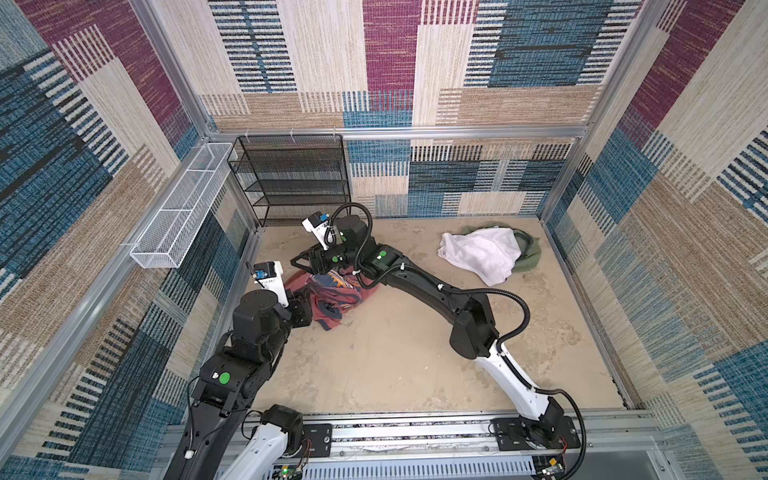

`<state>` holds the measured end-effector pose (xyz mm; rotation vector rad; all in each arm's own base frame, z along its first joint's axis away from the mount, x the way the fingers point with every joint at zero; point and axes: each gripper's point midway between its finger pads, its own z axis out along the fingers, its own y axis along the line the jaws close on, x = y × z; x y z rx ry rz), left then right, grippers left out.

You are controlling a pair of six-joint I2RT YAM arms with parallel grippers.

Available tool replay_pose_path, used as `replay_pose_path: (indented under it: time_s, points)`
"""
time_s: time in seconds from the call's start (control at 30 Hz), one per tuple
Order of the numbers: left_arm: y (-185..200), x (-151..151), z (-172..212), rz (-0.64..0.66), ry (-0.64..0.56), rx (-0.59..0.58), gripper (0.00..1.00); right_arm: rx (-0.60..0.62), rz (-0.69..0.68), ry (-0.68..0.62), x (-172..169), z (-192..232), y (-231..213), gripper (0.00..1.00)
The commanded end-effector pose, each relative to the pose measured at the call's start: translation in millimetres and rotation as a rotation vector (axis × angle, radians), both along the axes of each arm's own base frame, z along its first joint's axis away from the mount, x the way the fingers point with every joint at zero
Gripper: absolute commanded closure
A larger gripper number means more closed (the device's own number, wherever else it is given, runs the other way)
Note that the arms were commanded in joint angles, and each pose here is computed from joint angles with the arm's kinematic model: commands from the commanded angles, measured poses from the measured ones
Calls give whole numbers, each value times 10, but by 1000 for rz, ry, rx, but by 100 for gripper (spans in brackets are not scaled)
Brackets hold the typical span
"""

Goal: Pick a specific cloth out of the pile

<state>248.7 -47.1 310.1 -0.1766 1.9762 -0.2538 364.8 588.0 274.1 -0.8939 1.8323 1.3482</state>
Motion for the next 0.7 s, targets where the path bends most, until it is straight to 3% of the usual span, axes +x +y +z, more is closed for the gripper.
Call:
replay_pose_path:
  time_s: [0.0, 0.27, 0.67]
  points:
    - [-68, 14, 71, -29, -14, -28, 50, 20, -7, -35, -66, 198, -90, 47]
    - [-304, 190, -171, -104, 75, -71, 50, 11, -161, -78, -174, 190, -717, 45]
    - [-830, 801, -701, -195, 180, -100, 51, -16, -477, 12, -157, -249, -2293, 45]
